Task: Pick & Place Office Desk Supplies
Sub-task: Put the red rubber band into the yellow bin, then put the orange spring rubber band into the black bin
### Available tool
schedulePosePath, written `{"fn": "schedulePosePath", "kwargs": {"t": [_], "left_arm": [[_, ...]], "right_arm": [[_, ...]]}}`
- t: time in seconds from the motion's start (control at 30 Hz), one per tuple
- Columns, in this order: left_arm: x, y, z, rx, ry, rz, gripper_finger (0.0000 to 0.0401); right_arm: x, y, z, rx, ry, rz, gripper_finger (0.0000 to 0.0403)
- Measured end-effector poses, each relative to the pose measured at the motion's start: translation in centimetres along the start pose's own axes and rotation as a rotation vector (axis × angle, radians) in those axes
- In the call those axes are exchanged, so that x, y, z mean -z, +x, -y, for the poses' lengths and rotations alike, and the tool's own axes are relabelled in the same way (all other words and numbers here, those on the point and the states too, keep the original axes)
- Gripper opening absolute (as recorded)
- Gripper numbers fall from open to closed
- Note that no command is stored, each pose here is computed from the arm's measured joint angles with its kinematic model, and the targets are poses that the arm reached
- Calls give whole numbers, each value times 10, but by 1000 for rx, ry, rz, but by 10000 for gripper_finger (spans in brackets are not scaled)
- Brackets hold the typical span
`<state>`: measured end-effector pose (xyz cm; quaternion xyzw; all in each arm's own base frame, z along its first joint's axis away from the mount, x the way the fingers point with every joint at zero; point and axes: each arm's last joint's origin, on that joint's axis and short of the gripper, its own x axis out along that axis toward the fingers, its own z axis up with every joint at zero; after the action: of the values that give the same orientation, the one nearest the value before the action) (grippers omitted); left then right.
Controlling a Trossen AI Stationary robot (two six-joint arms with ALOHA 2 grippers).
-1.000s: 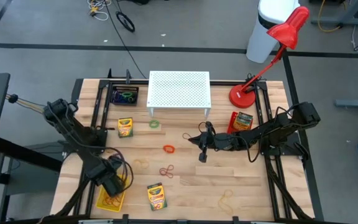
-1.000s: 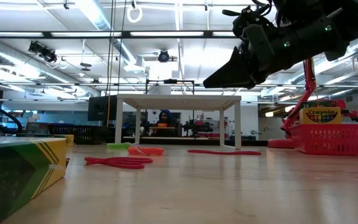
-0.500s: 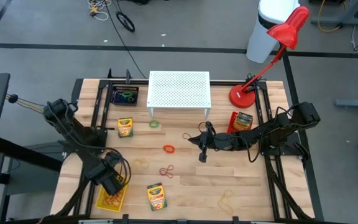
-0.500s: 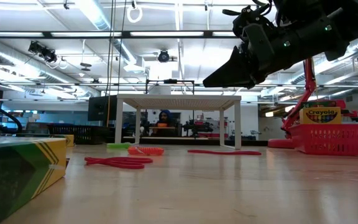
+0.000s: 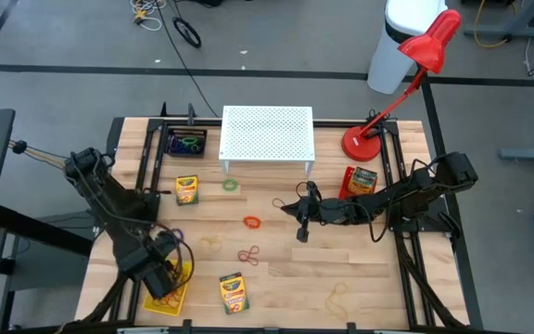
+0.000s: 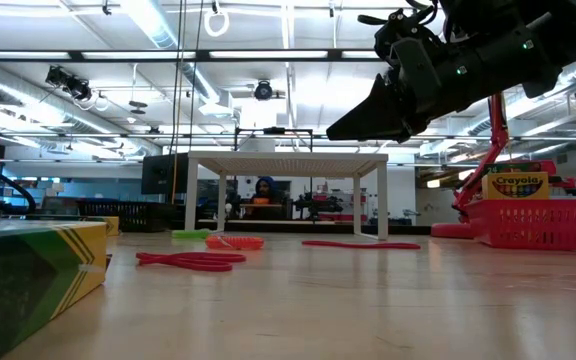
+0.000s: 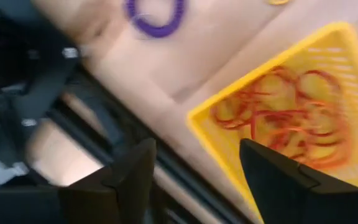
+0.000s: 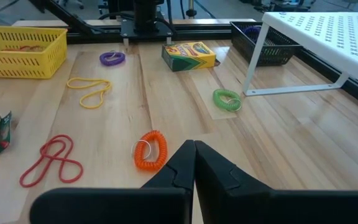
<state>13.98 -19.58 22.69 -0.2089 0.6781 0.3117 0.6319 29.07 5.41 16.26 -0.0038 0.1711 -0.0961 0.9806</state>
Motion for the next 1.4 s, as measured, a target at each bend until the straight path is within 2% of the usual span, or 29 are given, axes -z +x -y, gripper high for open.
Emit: {"fn": "schedulePosePath", "kwargs": {"t": [0.13, 0.2, 0.3, 0.37, 0.53, 0.73, 0.87, 0.93, 1.03, 1.1, 1.17, 1.3, 1.4], "left_arm": [[3, 3, -7, -70, 9, 14, 201], [3, 3, -5, -40, 54, 14, 175], [4, 3, 8, 92, 152, 41, 133], [3, 4, 20, 191, 207, 111, 103], [4, 6, 40, 448, 316, 488, 18], [-16, 29, 22, 598, 319, 773, 5], [-43, 57, 8, 764, 335, 902, 4], [-59, 67, 0, 853, 338, 1003, 4], [-81, 76, -16, 929, 345, 1176, 6], [-97, 80, -26, 912, 301, 1260, 9], [-113, 85, -33, 830, 282, 1296, 13], [-144, 93, -37, 717, 329, 1238, 28], [-162, 94, -37, 686, 333, 1198, 45]], "right_arm": [[0, 0, 0, 0, 0, 0, 17], [0, 0, 0, -1, 0, 0, 17], [0, 0, 0, 0, 0, 0, 17], [0, 0, 0, 0, 0, 0, 17], [0, 0, 0, 0, 0, 0, 17], [0, 0, 0, -1, 0, 0, 17], [0, 0, 0, -12, 0, -1, 17], [0, 0, -1, -31, 0, -3, 17], [-2, 1, -2, -54, 4, -6, 17], [-5, 1, -3, -53, 16, -7, 17], [-7, 3, -4, -49, 7, -30, 17], [-10, 5, -4, -4, -20, -100, 17], [-8, 5, -3, 12, -5, -136, 17]]}}
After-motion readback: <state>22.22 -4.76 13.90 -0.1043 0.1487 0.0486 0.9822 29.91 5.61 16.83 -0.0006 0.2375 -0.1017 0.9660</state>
